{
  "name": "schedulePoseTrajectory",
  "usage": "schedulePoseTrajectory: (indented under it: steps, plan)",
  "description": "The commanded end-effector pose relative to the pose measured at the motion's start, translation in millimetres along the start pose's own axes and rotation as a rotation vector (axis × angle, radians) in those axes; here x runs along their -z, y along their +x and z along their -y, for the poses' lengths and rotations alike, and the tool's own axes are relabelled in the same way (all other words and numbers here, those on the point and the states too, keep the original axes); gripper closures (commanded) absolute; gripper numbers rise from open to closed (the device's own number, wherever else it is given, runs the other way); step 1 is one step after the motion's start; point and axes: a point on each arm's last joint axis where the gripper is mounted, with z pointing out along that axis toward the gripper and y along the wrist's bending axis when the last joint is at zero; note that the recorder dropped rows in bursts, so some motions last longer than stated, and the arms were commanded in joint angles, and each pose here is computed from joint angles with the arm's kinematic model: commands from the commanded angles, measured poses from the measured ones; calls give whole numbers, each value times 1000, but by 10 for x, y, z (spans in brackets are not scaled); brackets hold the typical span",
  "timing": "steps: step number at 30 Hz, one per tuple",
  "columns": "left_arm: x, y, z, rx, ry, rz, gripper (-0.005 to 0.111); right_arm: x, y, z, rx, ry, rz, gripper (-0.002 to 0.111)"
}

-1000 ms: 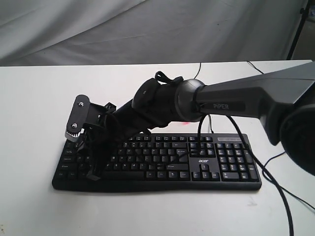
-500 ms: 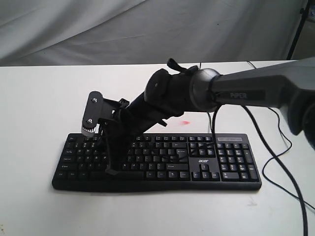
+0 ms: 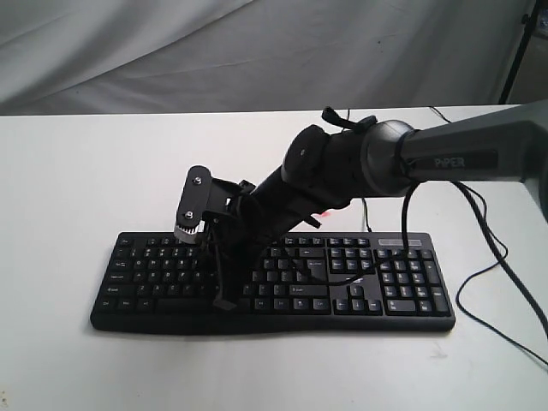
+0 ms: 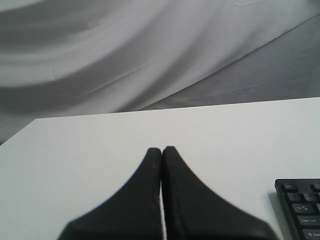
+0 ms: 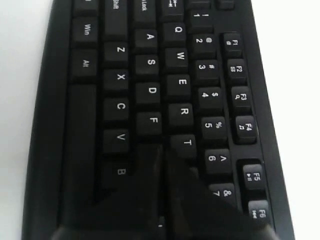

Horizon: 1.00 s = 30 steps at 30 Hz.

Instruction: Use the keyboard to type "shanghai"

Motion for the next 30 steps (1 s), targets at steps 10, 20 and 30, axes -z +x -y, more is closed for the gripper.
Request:
schedulePoseTrajectory:
  steps: [10,20,30]
  plan:
    - [-6,15,4,3,5,-5,106,79,5,41,-12,2,25,108]
    - [-6,15,4,3,5,-5,106,73,13,21,4,-20,19,108]
    - [-6,15,4,3,5,-5,106,28,47,11,19,-35,11,108]
